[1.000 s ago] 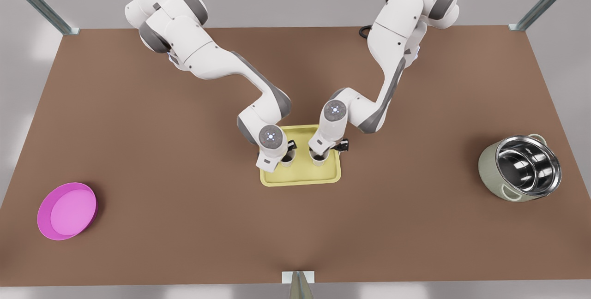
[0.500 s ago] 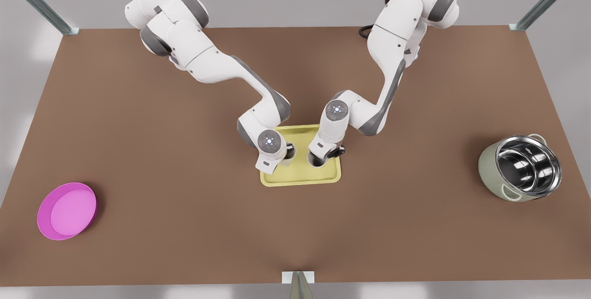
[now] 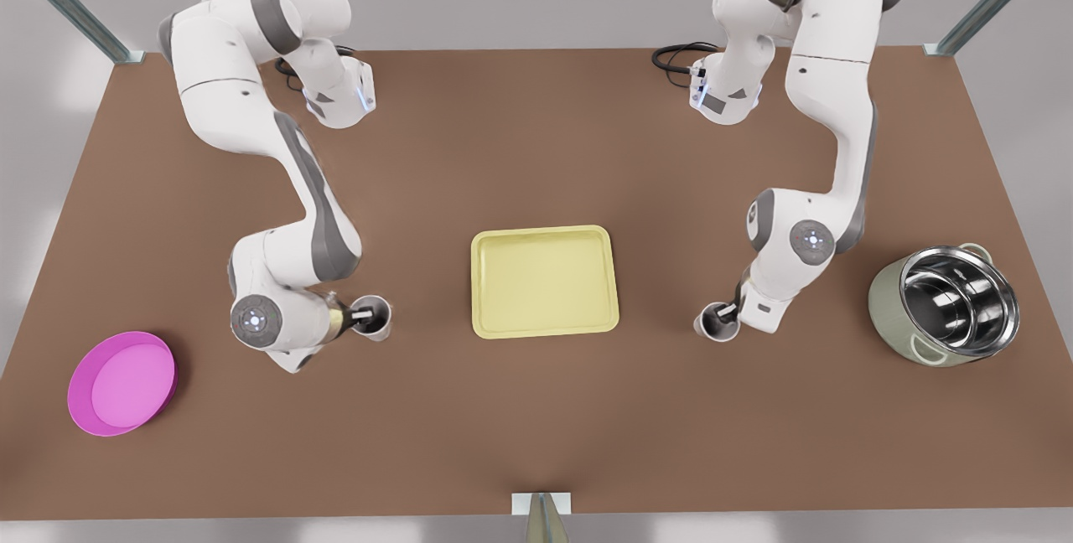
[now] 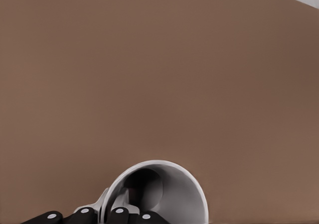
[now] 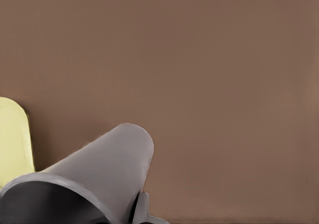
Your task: Use the left arm to pick up the white IKEA cup from the tray and place it on the middle-left position; use the right arm to pick up the white IKEA cup from the tray and place it on the middle-right position
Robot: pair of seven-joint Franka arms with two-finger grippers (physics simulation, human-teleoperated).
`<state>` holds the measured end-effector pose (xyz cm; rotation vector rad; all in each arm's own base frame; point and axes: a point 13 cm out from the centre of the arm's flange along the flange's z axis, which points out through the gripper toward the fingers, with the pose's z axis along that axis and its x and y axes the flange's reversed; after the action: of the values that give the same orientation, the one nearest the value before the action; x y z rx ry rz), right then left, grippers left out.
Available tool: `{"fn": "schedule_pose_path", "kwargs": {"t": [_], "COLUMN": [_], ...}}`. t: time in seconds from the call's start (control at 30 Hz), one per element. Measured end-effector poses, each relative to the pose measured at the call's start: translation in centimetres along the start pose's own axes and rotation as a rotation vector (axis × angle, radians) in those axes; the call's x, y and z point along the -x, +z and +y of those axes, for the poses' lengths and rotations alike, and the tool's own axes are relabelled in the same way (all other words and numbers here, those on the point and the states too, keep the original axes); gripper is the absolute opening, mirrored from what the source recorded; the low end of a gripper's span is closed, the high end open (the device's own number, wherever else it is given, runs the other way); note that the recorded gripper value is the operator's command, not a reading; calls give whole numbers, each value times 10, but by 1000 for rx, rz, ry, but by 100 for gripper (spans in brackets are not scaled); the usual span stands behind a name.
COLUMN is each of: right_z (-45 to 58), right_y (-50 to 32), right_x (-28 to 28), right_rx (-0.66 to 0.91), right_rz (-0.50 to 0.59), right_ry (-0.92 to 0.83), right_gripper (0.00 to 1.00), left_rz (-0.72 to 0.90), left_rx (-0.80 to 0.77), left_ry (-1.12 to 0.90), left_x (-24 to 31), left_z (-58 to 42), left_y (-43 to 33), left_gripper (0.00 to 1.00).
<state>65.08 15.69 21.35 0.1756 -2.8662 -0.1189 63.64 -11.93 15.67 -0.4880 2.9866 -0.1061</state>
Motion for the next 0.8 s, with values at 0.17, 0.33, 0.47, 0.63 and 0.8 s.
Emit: {"fn": "schedule_pose_path", "kwargs": {"t": [0.17, 0.33, 0.47, 0.63, 0.8], "right_z": [-79, -105, -115, -120, -118], "right_y": [41, 71, 89, 86, 83], "right_x": [6, 19, 31, 42, 46], "right_rx": [12, -31, -59, -81, -85], "right_rz": [60, 56, 38, 2, -14], "right_ry": [-51, -154, -234, -306, -357], "right_gripper": [12, 12, 13, 70, 76], "left_rz": [-55, -97, -113, -125, -157], "left_rx": [-20, -30, -31, -29, -42], "left_ry": [101, 190, 249, 307, 363], "left_x": [13, 22, 25, 28, 36], "left_z": [5, 4, 3, 5, 0], "left_y": [17, 23, 28, 33, 12], "left_gripper": [16, 16, 17, 100, 100]}}
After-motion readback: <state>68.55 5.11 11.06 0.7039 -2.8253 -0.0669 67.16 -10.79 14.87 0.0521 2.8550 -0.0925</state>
